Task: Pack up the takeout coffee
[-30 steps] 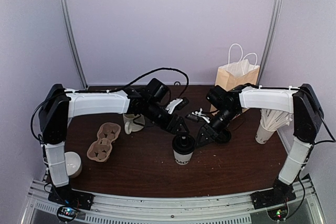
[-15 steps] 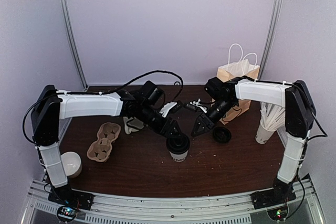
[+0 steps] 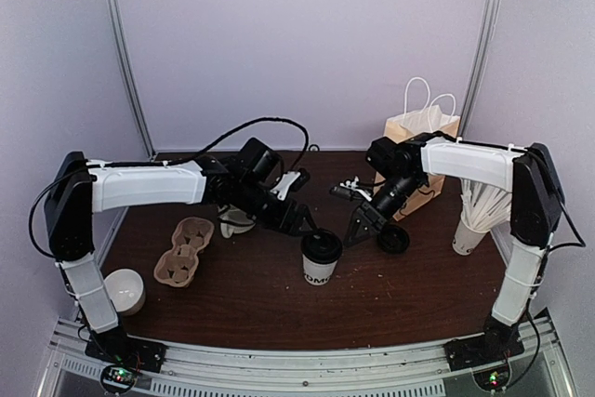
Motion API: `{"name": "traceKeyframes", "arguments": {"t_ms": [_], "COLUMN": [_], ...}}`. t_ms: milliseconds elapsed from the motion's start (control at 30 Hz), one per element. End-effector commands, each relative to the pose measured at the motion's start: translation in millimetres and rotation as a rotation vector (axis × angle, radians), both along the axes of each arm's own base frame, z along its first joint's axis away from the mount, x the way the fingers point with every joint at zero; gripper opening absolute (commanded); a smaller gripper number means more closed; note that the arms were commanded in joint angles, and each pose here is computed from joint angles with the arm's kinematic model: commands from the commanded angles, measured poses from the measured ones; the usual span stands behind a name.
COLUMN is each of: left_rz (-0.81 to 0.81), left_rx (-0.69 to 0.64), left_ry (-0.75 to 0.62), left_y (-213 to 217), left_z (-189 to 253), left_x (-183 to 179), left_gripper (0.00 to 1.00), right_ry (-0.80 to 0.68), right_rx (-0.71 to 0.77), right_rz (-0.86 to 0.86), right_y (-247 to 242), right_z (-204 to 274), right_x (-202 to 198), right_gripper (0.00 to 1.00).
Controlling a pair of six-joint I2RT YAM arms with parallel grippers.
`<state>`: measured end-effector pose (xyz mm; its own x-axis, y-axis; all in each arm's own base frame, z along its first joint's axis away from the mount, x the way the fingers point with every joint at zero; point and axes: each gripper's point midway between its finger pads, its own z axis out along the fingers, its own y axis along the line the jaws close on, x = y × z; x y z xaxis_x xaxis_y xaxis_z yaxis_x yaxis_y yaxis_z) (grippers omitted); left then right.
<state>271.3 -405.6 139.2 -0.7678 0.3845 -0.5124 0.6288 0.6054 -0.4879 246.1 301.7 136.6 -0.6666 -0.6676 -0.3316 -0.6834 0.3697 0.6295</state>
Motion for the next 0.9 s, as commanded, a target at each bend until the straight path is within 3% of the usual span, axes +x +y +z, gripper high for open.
{"name": "traceKeyframes", "arguments": {"t_ms": [0,167,367,867], "left_rz": [0.044,0.056,0.183,0.117], "left_rx": [-0.054,-0.045,-0.060,-0.129], "left_ry": [-0.053,-0.044,0.086,0.210], "left_y": [7.5,15.1,39.1,25.1], "left_z": [29.9,36.8,18.2,-2.0], "left_x": [7.5,6.8,14.0,2.9], "left_gripper": [0.75,0.71,0.54,0.49], "right_ry": [0.049,0.109,0.174,0.253], "right_rx": [0.017,0.026,0.052,0.054], "right_rz": [0.018,0.009,0.015,-0.007], "right_y": [-3.6,0.0,12.5,23.8], "right_z": [13.2,5.8,0.5,-15.1], "right_x": [-18.3,-26.1,-32.8,-27.0], "right_gripper": [0.53,0.54,0.50,0.41]}}
